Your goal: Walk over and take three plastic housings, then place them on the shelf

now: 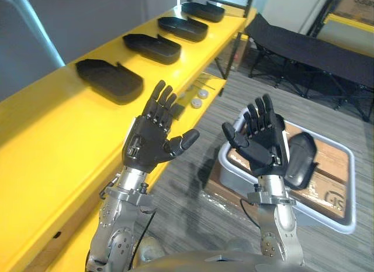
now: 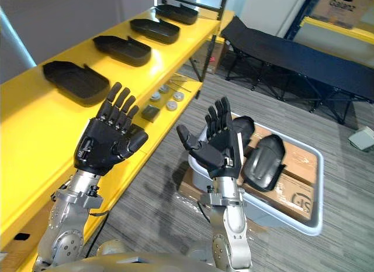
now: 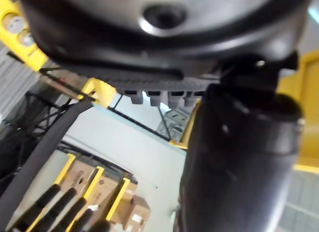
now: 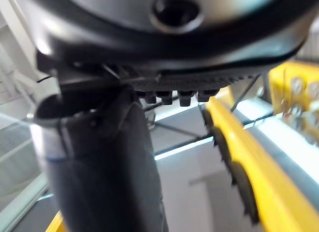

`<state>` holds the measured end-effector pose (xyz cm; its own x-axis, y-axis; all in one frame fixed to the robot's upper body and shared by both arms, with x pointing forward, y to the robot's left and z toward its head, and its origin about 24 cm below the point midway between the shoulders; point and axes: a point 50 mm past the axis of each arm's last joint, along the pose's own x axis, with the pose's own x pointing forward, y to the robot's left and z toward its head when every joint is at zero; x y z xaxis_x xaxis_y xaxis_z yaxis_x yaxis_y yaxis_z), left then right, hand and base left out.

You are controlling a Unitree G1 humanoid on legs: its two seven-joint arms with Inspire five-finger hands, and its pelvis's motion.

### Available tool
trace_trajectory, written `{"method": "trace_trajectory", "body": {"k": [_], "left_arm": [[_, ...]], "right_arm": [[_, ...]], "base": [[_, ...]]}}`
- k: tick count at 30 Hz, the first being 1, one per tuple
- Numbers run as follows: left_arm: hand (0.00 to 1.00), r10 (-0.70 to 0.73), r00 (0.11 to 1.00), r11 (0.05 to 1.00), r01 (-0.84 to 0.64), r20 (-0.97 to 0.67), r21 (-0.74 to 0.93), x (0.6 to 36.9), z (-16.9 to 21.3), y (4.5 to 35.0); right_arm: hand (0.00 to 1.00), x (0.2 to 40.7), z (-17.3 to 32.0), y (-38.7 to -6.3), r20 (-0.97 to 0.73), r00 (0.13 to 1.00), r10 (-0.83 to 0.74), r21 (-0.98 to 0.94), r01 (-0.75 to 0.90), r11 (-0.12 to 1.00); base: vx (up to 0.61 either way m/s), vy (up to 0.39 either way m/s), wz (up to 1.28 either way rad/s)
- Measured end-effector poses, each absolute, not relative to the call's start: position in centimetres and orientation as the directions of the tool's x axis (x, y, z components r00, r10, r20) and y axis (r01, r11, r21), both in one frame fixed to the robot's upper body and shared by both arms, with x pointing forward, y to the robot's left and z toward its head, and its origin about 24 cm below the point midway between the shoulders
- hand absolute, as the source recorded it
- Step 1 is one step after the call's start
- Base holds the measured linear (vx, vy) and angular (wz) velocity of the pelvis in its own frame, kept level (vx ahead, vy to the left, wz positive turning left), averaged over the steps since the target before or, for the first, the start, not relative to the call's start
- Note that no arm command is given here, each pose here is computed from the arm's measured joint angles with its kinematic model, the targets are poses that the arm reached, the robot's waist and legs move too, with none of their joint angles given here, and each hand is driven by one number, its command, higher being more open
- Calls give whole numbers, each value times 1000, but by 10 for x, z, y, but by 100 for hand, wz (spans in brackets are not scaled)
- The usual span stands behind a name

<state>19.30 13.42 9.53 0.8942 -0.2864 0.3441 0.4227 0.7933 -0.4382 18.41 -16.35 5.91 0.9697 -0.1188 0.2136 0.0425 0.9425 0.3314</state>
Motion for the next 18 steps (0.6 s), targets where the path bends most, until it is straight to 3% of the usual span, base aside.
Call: {"method": "trace_trajectory", "body": {"k": [7,15,18], "left_arm": [[100,-265,891,702,441,369,-559,194,96,117],[100,-264,895,710,432,359,-556,194,87,119],[100,-278,900,714,427,336,-555,195,82,119]], "right_arm": [[100,161,39,-213,87,971,-223,231,198,953],[100,142,17,-227,-25,967,-253,222,252,942],[100,146,11,-230,-55,925,-376,168,379,910]], "base": [[-45,-275,-67],[-135,127,-74],[-70,146,-44]]}}
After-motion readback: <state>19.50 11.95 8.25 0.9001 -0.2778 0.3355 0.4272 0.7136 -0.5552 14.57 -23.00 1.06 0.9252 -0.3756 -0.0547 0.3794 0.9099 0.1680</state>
